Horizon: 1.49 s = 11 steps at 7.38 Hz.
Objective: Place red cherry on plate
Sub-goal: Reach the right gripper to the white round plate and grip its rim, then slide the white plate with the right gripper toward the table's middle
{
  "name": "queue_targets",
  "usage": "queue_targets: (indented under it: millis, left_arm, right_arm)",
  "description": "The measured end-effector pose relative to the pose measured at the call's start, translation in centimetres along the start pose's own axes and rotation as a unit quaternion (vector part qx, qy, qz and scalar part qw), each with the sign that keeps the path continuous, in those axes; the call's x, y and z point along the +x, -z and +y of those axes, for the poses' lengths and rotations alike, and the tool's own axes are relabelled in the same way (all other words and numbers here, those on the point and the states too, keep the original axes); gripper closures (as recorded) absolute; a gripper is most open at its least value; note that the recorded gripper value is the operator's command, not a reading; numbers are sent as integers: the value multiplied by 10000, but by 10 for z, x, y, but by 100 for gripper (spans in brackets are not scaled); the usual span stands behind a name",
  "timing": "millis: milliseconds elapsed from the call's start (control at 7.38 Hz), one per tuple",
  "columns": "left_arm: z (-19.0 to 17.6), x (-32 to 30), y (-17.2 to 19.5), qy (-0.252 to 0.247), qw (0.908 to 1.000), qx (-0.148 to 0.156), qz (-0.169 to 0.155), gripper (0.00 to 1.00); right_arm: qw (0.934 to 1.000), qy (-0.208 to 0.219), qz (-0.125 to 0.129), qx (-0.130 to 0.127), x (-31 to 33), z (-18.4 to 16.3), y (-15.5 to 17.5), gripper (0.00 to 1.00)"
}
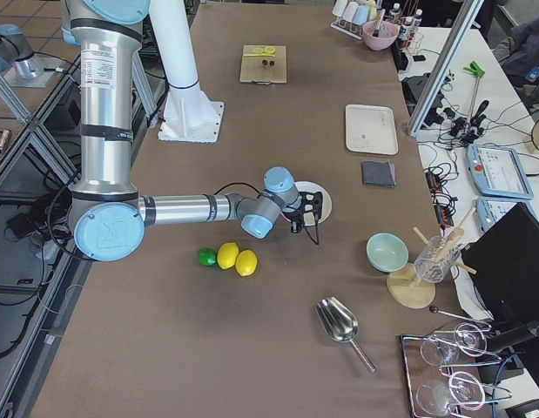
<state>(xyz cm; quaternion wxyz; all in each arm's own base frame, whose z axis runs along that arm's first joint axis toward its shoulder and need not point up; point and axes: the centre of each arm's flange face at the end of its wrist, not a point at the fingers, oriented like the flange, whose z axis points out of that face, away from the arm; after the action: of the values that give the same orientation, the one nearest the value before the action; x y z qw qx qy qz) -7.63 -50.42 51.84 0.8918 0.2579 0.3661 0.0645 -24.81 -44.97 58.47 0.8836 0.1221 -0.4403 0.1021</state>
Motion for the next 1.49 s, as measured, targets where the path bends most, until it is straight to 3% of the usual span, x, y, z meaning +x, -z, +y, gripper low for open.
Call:
queue_targets:
  millis: [271, 542, 678, 1085, 1356, 1492]
  left_arm:
    - [0, 0, 0, 7, 10000, -4, -1, 2]
    - [0, 0, 0, 11, 10000, -5, 0, 2]
    - [-1, 0, 0, 13, 10000, -4, 2, 2]
    - [-2, 1, 0, 12, 10000, 1, 8, 2]
    - [-3, 1, 0, 10, 10000, 2, 8, 2]
    - [-3, 1, 0, 9, 10000, 3, 6, 2]
  right_arm:
    - [9993, -120, -336, 98, -45, -11, 17, 100]
    - [9951, -616, -759, 108, -138, -16, 26, 100]
    - [9929, -829, -842, 132, -203, -4, 18, 100]
    - [9902, -1199, -676, 237, -387, 69, -6, 100]
    - [9905, -1247, -523, 235, -446, 114, -12, 99]
    - [9908, -1239, -467, 270, -455, 124, -18, 33]
